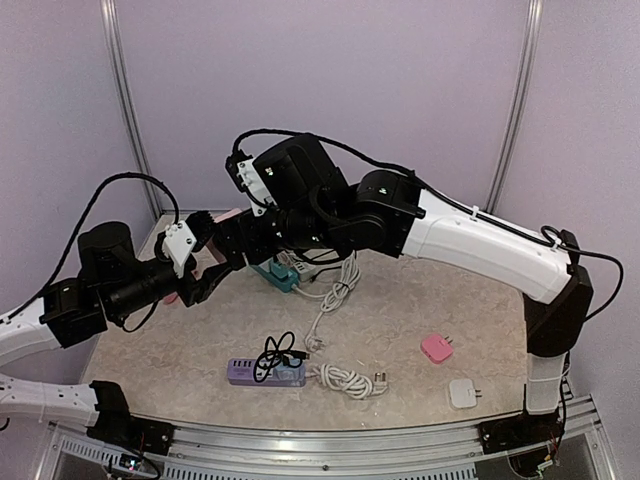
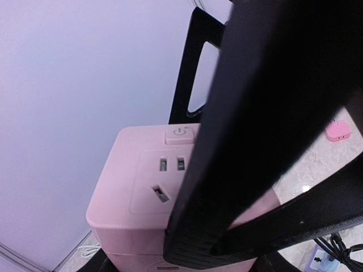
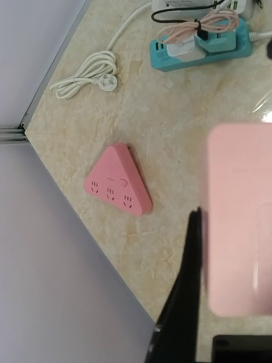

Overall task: Insert the plug
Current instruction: Adjust the plug.

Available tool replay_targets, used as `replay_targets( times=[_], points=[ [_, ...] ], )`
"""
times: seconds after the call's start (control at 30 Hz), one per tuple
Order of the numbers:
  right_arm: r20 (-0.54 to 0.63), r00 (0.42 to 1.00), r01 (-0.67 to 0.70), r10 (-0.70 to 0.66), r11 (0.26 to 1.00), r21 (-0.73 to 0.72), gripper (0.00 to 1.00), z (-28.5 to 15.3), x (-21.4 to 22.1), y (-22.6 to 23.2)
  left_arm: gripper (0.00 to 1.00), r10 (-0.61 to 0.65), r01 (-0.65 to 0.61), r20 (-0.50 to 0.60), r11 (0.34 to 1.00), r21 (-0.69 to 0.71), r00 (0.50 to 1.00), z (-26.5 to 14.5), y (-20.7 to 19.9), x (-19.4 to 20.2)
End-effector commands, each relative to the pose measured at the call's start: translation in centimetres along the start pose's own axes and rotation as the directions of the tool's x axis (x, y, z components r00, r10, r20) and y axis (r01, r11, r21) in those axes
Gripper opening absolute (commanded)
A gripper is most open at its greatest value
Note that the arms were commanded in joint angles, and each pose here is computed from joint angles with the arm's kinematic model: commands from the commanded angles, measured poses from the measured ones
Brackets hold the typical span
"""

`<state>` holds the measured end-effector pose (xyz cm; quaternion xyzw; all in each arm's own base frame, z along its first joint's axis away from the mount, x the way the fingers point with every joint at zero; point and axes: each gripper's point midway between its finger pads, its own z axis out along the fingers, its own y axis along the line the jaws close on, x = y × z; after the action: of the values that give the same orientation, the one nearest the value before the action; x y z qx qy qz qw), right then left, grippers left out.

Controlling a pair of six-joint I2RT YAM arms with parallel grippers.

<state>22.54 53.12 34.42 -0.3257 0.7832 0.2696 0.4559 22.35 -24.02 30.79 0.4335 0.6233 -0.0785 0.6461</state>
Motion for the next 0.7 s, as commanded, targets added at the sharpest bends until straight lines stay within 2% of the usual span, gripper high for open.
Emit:
replay_targets(
  times=[0.0,0.17,0.27,0.33,0.5,0.67],
  points=[
    [-0.138,0.985,0.107,-0.104,0.994,0.013,0.92,3.8,5.5,0.0,0.00,0.055,-0.060,0.075,0.995,0.075,0.996,-0.1,-1.7,-1.4],
    [-0.118,0.985,0.101,-0.123,0.979,-0.177,0.95,3.6,5.3,3.2,0.00,0.058,-0.064,0.076,0.995,0.081,0.995,-0.1,-1.8,-1.4],
    [-0.116,0.985,0.097,-0.124,0.972,-0.215,0.97,3.5,5.3,3.9,0.00,0.060,-0.066,0.072,0.995,0.080,0.996,-0.1,-1.8,-1.3],
    [-0.105,0.988,0.091,-0.115,0.974,-0.209,0.94,3.4,5.1,3.8,0.00,0.059,-0.065,0.074,0.995,0.081,0.996,-0.2,-1.8,-1.3],
    [-0.079,0.993,0.074,-0.083,0.991,-0.110,0.71,3.1,4.3,1.8,0.00,0.062,-0.067,0.071,0.994,0.082,0.996,-0.2,-1.8,-1.2],
    [-0.077,0.994,0.074,-0.080,0.994,-0.076,0.40,2.7,4.1,0.9,0.00,0.066,-0.071,0.062,0.994,0.087,0.996,-0.3,-2.1,-0.6]
  ],
)
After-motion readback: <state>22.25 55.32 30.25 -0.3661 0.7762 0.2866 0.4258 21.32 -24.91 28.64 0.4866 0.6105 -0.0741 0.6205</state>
